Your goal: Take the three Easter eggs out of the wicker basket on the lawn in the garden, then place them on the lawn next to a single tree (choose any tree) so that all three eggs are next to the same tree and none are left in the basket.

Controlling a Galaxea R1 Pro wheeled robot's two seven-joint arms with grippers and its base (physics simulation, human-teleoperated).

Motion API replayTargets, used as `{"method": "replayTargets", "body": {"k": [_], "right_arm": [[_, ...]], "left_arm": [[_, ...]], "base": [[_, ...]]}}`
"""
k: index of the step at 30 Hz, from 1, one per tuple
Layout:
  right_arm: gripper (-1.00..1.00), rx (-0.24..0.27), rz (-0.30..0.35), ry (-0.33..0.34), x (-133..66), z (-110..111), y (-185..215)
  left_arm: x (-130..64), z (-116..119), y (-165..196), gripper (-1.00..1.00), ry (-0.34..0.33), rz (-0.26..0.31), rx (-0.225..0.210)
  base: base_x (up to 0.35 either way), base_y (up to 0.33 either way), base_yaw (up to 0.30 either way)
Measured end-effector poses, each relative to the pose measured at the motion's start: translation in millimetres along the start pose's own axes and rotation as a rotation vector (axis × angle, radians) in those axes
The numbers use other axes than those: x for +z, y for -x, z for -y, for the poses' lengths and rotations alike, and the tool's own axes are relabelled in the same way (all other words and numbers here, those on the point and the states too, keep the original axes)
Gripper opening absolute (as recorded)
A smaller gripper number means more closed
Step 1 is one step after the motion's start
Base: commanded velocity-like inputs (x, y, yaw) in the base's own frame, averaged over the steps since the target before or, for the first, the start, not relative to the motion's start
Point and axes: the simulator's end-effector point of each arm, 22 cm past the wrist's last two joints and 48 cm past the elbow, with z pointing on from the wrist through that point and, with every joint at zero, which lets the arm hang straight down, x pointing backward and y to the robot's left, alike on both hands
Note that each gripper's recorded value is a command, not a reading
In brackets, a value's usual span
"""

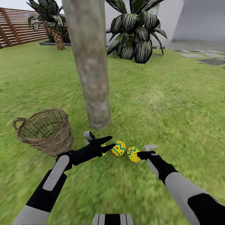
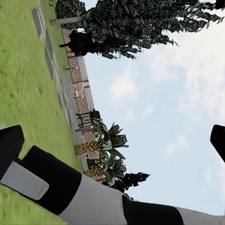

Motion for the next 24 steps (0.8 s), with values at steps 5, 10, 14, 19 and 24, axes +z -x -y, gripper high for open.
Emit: {"method": "replayTargets", "body": {"k": [5, 10, 14, 19, 24], "right_arm": [[1.0, 0.006, 0.002, -0.012, -6.8, 8.8, 1.4], [1.0, 0.035, 0.008, -0.032, -13.8, 27.2, 4.9], [1.0, 0.053, -0.026, -0.04, -18.1, 33.5, -17.2], [1.0, 0.056, -0.064, -0.053, -23.5, 40.1, -36.7], [1.0, 0.055, -0.107, -0.066, -29.1, 45.1, -59.6]], "left_arm": [[-1.3, 1.0, -0.8, 1.0, 0.027, -0.007, 0.012], [-13.3, -17.5, -6.3, 1.0, 0.14, -0.028, 0.028], [-30.9, -45.7, -25.4, 1.0, 0.248, -0.056, 0.006], [-62.6, -78.8, -44.2, 1.0, 0.384, -0.059, -0.026], [-93.6, -101.4, -55.7, 1.0, 0.468, -0.053, -0.06]], "base": [[0.0, 0.0, 0.0], [0.0, 0.0, 0.0], [0.0, 0.0, 0.0], [0.0, 0.0, 0.0], [0.0, 0.0, 0.0]]}}
